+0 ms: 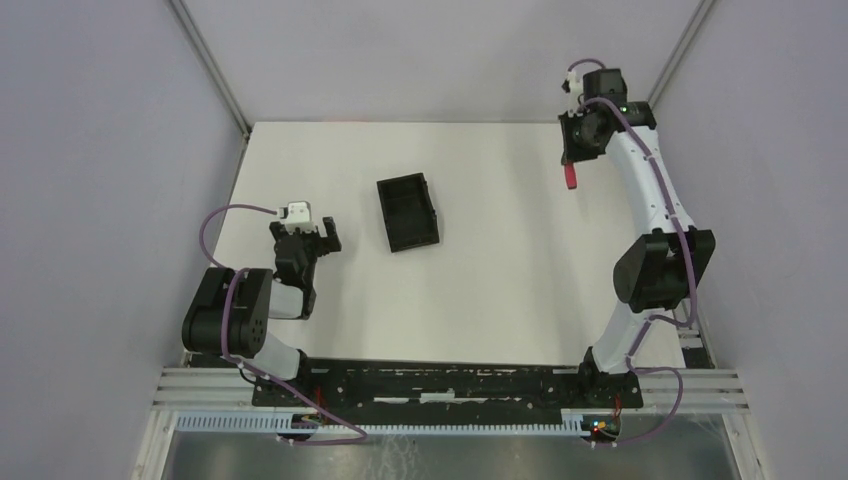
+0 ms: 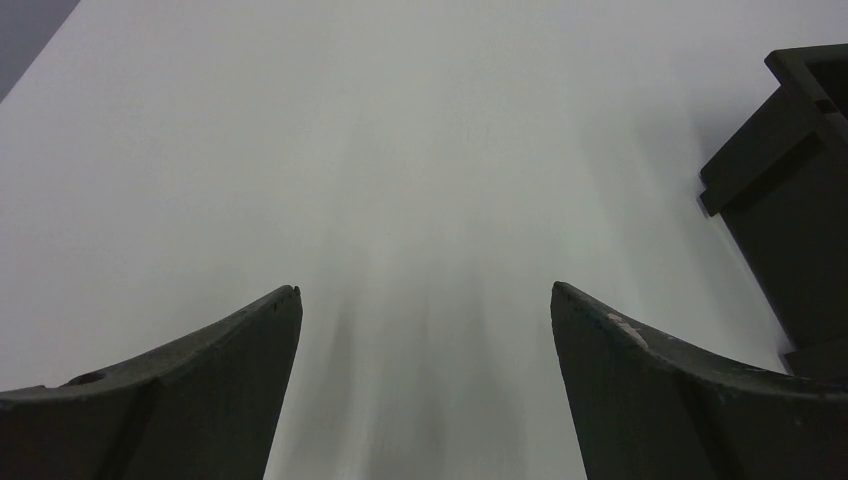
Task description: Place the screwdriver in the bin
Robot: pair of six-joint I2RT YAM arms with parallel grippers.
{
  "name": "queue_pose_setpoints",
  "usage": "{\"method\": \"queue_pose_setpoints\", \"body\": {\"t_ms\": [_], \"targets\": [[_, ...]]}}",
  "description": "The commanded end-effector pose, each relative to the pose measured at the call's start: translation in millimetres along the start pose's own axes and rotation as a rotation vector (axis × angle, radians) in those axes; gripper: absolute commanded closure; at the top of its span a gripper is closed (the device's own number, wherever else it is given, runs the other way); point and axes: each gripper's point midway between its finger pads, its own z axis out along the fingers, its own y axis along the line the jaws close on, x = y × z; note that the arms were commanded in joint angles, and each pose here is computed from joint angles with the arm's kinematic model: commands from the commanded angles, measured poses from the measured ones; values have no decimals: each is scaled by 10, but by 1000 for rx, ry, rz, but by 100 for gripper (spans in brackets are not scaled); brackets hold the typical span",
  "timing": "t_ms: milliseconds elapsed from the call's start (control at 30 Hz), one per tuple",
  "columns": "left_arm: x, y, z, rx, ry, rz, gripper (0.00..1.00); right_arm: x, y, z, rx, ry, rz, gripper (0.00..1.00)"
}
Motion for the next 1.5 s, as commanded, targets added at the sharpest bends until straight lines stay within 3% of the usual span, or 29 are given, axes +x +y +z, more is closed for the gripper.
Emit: {"method": "queue_pose_setpoints", "body": {"t_ms": [0, 133, 333, 467, 667, 833, 1067, 1167, 1333, 1467], "targets": [[-154, -13, 30, 3, -58, 11, 0, -80, -41, -408, 14, 12, 44, 100], [-153, -9, 31, 3, -58, 10, 0, -319, 287, -380, -112, -87, 124, 100], [-153, -12, 30, 3, -58, 11, 0, -837, 1611, -633, -386, -400, 116, 100], [-149, -11, 31, 3, -57, 11, 0, -851, 2489, -675, -533, -456, 71, 100], [-150, -12, 31, 4, -57, 11, 0, -747, 3352, -432, -557, -464, -92, 100], [-154, -13, 30, 3, -58, 11, 0, -592, 3600, -27, -468, -480, -265, 100], [-151, -8, 31, 2, -57, 11, 0, -149, 3607, 581, -387, -397, -389, 98], [-150, -9, 31, 2, -57, 10, 0, 18, 3637, 714, -397, -354, -433, 90], [-153, -13, 30, 3, -58, 11, 0, 115, 3596, 793, -370, -332, -447, 62], [-153, -10, 30, 2, -58, 11, 0, -10, 3653, 609, -402, -351, -410, 53]]}}
